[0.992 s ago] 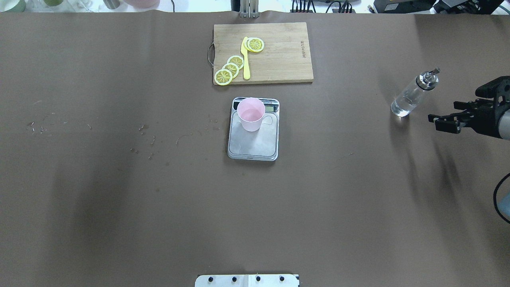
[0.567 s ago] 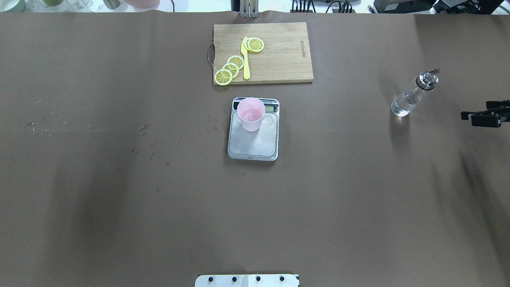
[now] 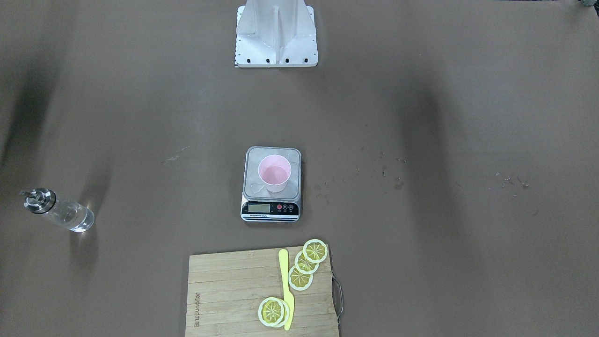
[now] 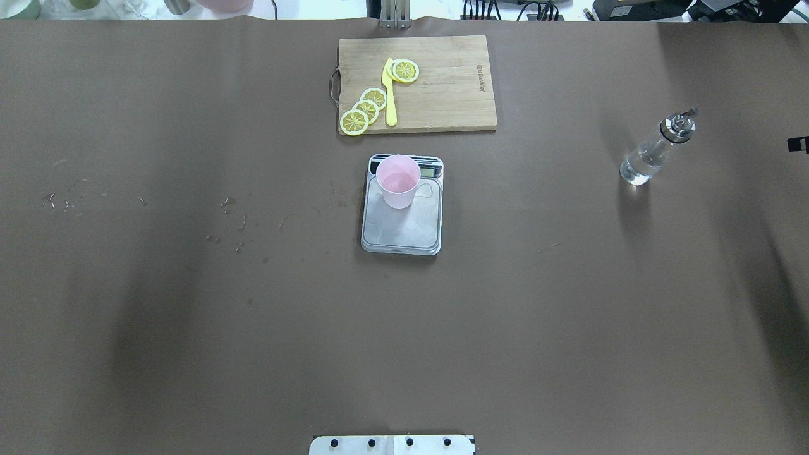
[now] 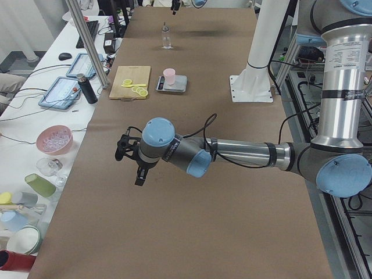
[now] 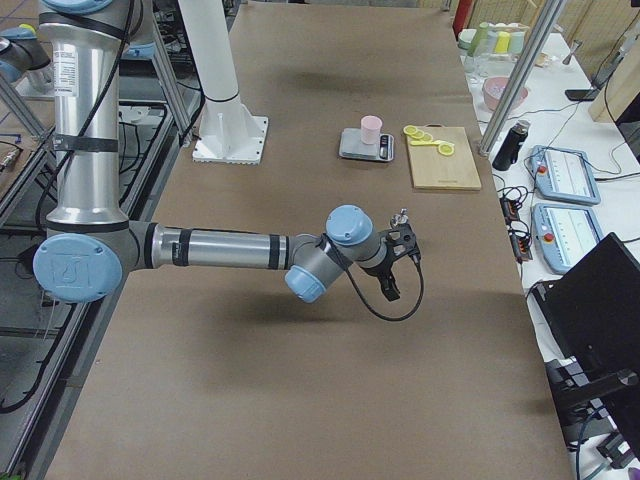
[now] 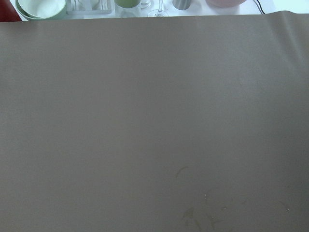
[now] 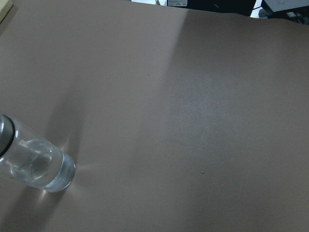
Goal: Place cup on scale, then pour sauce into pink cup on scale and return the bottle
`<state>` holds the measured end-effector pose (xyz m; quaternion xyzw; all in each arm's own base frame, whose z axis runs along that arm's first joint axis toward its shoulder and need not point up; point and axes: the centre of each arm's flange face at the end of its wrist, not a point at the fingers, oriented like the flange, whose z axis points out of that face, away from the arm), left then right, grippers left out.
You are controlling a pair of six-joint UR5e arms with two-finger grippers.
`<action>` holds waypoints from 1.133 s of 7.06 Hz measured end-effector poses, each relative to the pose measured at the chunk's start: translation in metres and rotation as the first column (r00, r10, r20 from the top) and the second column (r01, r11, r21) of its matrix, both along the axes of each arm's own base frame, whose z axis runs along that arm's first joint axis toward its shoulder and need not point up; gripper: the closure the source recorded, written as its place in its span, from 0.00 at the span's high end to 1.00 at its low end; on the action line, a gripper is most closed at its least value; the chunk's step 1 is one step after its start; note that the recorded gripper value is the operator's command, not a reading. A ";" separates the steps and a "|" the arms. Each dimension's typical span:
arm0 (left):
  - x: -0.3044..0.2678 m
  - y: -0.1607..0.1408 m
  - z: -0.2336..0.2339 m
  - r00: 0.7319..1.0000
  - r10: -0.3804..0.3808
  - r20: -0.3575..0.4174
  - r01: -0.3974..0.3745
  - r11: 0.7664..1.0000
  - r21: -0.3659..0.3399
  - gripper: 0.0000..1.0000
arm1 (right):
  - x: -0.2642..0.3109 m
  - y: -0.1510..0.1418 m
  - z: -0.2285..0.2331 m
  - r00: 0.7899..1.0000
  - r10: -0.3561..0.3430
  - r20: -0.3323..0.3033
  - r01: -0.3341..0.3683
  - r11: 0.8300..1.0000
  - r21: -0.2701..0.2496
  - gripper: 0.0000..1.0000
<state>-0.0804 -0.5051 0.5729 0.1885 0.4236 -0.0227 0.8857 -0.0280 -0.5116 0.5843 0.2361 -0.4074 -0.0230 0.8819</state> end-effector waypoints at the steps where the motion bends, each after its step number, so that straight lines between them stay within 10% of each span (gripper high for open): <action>1: -0.007 -0.001 0.003 1.000 0.004 0.005 -0.004 1.000 0.001 0.97 | 0.012 -0.021 -0.011 1.000 -0.013 -0.010 0.013 0.999 -0.048 1.00; 8: -0.044 -0.013 -0.014 0.992 0.114 0.059 -0.111 0.992 -0.052 0.97 | 0.102 -0.042 -0.014 0.999 -0.047 -0.010 0.042 0.956 -0.289 1.00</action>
